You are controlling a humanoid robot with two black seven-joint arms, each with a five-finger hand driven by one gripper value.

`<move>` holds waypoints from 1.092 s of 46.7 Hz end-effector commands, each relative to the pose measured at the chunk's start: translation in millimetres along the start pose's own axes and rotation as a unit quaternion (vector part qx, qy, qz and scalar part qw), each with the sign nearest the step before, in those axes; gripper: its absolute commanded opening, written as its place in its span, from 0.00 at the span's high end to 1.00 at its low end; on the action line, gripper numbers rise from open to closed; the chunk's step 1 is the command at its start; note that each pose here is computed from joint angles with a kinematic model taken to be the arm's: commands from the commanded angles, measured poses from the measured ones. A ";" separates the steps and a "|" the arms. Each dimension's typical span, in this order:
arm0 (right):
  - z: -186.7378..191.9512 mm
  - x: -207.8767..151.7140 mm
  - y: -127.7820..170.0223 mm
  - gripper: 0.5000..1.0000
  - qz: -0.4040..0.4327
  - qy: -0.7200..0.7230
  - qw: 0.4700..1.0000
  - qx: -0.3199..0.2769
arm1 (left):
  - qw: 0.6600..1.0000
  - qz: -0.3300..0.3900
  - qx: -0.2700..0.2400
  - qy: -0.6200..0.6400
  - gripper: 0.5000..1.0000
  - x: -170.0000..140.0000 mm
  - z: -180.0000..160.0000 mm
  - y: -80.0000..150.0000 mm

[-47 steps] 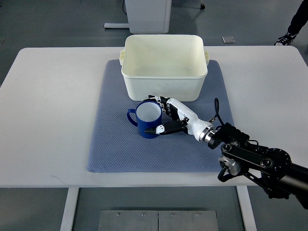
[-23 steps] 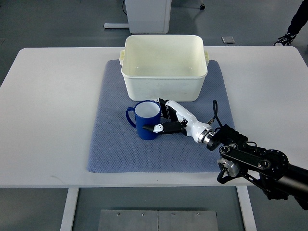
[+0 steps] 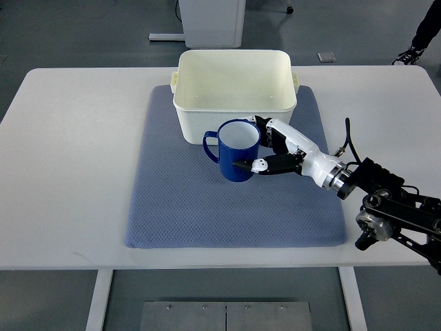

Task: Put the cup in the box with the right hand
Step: 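Lift the blue mug with the right hand up above the box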

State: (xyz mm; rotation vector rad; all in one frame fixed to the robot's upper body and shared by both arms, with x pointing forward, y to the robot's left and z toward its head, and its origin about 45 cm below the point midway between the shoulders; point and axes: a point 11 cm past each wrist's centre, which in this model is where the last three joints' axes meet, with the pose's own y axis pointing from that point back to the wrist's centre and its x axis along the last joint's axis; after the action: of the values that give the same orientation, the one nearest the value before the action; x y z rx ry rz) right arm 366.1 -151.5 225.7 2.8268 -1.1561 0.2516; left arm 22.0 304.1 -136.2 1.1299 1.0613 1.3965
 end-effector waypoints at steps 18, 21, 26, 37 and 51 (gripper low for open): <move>-100.3 82.4 0.3 1.00 0.050 0.045 0.997 0.047 | 1.000 0.000 0.000 0.000 0.00 0.0 -0.1 0.0; -112.4 84.6 -5.4 1.00 0.049 0.049 0.996 0.052 | 1.000 0.000 0.000 0.000 0.00 0.0 -0.1 0.0; -125.0 87.8 -14.4 1.00 0.054 0.046 0.996 0.054 | 1.000 0.000 0.000 0.000 0.00 0.0 -0.1 0.0; -130.6 84.3 -45.2 1.00 0.058 0.041 0.996 0.049 | 1.000 0.000 0.000 0.000 0.00 0.0 -0.1 0.0; -116.0 73.2 -87.0 1.00 0.067 0.038 0.997 0.031 | 1.000 0.000 0.000 0.000 0.00 0.0 -0.1 0.0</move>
State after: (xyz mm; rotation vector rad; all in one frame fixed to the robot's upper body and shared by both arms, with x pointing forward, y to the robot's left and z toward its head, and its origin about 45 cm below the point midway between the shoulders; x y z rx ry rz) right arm 461.4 -132.8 359.1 2.7705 -1.3480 0.4233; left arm 22.1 304.0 -136.2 1.1297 1.0614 1.3964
